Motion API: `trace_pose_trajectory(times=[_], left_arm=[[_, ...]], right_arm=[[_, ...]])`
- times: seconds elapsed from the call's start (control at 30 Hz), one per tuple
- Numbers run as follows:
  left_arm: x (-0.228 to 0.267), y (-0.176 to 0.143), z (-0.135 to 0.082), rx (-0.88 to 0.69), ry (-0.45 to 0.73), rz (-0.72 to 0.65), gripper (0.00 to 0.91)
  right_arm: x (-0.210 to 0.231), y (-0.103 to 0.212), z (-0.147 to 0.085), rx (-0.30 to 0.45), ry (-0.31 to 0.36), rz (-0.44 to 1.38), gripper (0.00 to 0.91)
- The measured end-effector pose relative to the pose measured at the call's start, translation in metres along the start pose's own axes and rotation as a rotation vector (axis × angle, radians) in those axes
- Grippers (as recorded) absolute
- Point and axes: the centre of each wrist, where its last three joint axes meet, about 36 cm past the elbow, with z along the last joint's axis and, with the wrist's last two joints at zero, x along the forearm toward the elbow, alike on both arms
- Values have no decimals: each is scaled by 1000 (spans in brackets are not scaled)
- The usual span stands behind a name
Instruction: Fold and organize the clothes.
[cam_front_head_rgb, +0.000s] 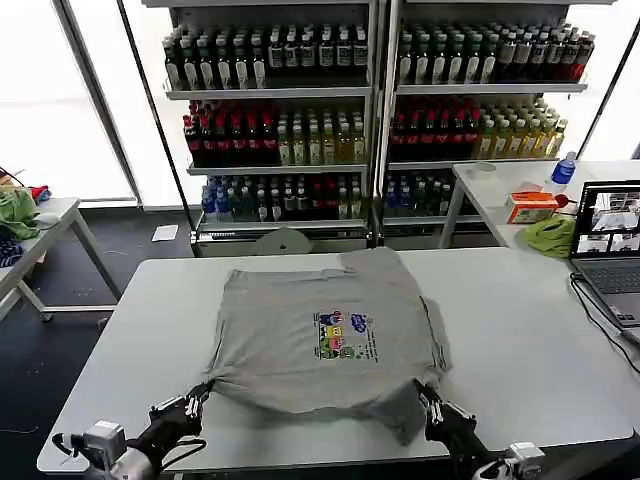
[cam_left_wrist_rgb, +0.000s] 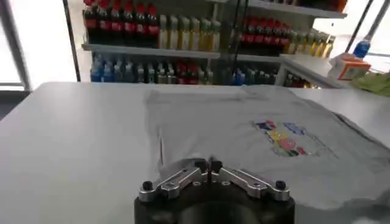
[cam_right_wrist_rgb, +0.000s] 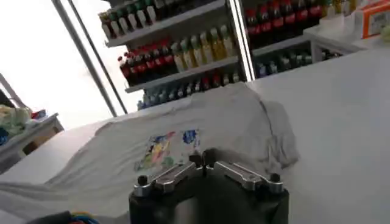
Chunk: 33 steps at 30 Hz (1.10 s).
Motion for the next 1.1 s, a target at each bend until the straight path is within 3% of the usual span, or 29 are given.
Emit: trace_pose_trajectory(times=[0.4,0.73,0.77,0.8,0.83,0.87,0.9,0.93,1.1], left_arm=[[-44,25,-25,-9,-28,-6,10],[-89,40,-37,11,-28,-3,10],[-93,41,-38,12,-24,-4,10],[-99,42,-37,13,-19,-4,10],[-103,43,-37,15,-15,-4,91],[-107,45,-37,15,-11,-6,292],[-111,46,-36,16,-5,-8,786],[-115,48,-35,17,2,-10,907],[-124,57,-32,11,22,-25,907]], right_arm=[[-54,-9,-15,23,-39,20,0],[-103,-18,-15,50,-23,45,0],[-108,-19,-14,54,-16,45,907],[-112,-20,-14,57,-10,44,907],[-116,-20,-14,61,-4,43,907],[-121,-21,-14,66,4,42,907],[-124,-21,-14,70,9,42,907],[-127,-22,-14,74,14,41,907],[-137,-22,-18,96,37,38,907]])
